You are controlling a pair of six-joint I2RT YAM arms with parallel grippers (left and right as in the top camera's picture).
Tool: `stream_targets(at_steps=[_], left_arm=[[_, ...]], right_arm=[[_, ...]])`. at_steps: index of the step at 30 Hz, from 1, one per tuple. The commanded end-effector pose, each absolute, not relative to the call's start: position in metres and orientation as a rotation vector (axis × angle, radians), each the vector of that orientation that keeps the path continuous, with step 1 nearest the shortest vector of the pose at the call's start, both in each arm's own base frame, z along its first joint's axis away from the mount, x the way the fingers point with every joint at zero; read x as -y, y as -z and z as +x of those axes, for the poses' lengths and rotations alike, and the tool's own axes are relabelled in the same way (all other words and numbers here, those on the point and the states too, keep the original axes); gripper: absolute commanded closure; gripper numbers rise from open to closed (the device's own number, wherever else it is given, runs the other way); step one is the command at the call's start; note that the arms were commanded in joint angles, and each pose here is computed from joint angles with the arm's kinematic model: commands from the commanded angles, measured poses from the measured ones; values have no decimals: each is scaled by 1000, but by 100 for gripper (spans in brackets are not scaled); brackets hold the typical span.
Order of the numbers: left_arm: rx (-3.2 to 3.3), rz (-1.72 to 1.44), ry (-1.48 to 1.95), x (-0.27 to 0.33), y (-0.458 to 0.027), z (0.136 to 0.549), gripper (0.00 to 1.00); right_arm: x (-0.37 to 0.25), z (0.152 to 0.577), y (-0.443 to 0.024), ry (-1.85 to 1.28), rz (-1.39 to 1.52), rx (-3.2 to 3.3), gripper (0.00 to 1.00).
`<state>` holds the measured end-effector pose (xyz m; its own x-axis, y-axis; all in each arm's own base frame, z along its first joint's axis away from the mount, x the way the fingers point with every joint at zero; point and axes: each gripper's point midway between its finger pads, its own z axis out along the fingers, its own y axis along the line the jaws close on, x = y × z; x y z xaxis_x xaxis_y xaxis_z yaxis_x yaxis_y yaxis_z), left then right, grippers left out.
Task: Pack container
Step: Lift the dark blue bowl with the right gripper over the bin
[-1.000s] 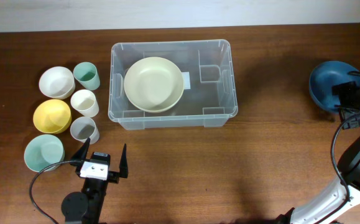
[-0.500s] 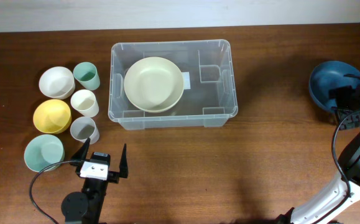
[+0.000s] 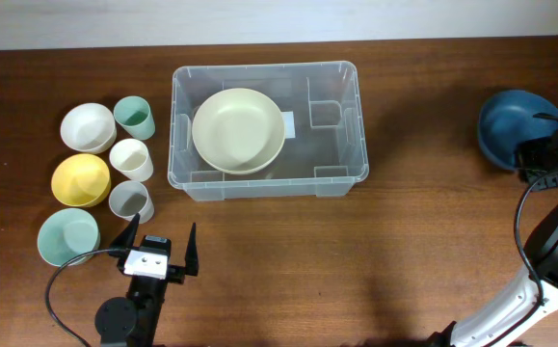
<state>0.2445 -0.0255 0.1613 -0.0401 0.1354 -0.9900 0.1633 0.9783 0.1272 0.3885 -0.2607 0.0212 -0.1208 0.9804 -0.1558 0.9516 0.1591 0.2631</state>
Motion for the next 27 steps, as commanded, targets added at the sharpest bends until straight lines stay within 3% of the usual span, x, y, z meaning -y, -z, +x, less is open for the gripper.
stream_targets(at_steps=[1, 6, 10, 20, 27], left_arm=[[-1614, 240, 10, 25, -161, 244, 0], [-1614, 240, 10, 25, -161, 244, 0], [-1614, 240, 10, 25, -161, 244, 0], [-1614, 240, 10, 25, -161, 244, 0], [-1614, 240, 10, 25, -161, 244, 0]], right_arm=[[256, 386, -10, -138, 1869, -2182, 96], [250, 394, -17, -209, 1839, -2185, 96], [243, 419, -49, -366, 1693, -2181, 96], [187, 472, -200, -811, 1199, -2099, 96], [82, 471, -280, -889, 833, -2158, 96]])
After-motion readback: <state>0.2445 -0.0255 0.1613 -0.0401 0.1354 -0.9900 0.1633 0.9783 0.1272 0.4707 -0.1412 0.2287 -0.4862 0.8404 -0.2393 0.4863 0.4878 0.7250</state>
